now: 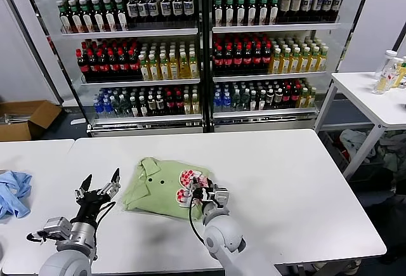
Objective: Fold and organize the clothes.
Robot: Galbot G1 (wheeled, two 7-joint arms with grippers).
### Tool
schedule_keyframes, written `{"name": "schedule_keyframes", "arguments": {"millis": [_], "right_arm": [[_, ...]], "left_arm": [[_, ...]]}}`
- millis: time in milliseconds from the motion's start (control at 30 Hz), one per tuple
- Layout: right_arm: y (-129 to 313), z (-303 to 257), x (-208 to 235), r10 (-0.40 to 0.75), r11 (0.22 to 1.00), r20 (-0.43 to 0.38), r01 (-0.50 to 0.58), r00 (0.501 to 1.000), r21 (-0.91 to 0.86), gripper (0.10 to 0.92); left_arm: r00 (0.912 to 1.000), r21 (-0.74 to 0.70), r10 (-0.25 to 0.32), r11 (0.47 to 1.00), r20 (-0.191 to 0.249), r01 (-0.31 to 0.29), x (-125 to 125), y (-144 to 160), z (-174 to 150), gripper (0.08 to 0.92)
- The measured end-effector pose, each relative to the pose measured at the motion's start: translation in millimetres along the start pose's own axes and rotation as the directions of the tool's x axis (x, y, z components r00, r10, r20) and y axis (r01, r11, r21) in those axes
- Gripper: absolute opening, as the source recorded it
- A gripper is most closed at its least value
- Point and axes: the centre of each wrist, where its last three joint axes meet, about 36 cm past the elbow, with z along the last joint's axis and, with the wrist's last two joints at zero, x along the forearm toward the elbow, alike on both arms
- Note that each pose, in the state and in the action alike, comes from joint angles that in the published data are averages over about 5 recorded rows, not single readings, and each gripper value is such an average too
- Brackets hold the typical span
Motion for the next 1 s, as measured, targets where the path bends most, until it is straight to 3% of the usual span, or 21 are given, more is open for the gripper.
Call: {"name": "schedule_keyframes", "arguments": {"millis": [300,433,1000], "right_arm": [[-15,-8,-15,0.020,0.996,-0.001,-0.020,1.000,0.089,0.200],[-30,-17,-23,0.031,0.990,0.018,-0.033,0.999,0.140,0.121],[-119,-67,-51,-0.024,0.908,0.101,-0.020,0.995,0.419,0.136]], "left_arm": [[1.0000,0.004,0.000,1.000,-0.003,0.000,3,-1,1,0.823],[1.0000,0.009,0.000,1.000,-0.005,0.000,4,-2,3,0.823],[0.9998,-0.004,0.018,1.000,-0.009,-0.018,10,-12,6,0.823]]}}
